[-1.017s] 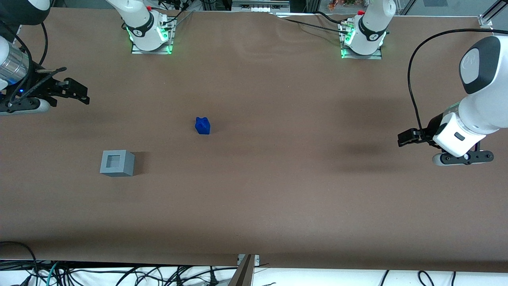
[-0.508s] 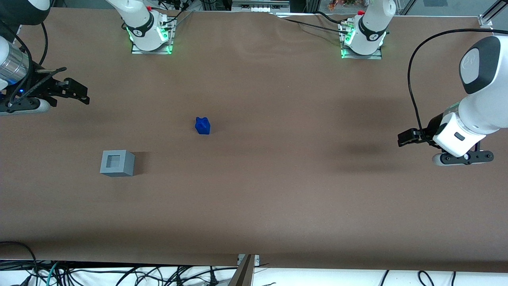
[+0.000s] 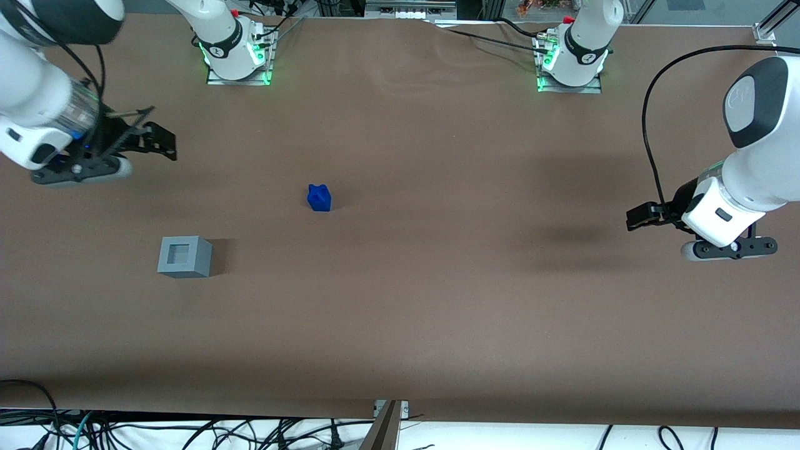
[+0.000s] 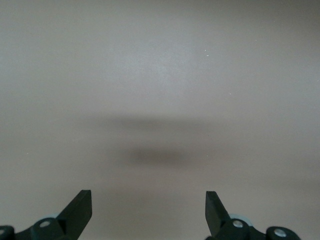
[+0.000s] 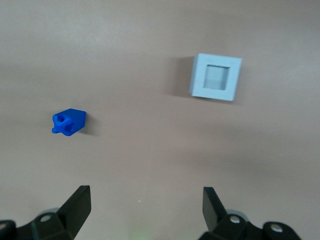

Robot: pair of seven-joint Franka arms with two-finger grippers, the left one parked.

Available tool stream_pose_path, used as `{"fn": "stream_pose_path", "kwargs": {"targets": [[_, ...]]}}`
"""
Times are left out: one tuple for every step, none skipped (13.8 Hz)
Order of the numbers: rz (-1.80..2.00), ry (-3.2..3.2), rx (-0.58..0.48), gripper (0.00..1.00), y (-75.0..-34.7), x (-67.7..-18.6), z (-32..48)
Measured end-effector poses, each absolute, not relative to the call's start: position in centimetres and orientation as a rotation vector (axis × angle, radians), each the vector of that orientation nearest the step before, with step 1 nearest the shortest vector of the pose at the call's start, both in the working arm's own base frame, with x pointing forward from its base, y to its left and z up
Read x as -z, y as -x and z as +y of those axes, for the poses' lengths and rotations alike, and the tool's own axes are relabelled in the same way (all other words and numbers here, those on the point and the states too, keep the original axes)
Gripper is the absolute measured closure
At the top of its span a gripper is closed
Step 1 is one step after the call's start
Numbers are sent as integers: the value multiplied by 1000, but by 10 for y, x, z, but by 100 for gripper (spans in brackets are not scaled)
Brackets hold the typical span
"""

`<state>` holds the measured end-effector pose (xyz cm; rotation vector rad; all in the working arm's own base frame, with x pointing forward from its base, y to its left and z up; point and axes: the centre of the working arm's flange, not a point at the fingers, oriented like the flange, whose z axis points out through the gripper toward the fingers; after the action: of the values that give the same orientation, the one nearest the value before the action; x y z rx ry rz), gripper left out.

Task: Insert blue part into gray base with right arm
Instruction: 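Move the open right gripper over the blue part and grasp it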

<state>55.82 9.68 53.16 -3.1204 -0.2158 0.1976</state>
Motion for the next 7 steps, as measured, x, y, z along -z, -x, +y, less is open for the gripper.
{"fn": "stream_pose_path", "kwargs": {"targets": [[-177,3125,-215,1,-562,-519,113],[-152,3130,-226,1,-564,-506,133],[-138,3135,-240,1,-564,-493,156],[-113,3143,-245,1,-562,-482,180],[-78,3150,-240,1,-560,-473,202],[-46,3155,-232,1,-556,-465,220],[-22,3158,-222,1,-551,-458,237]]}}
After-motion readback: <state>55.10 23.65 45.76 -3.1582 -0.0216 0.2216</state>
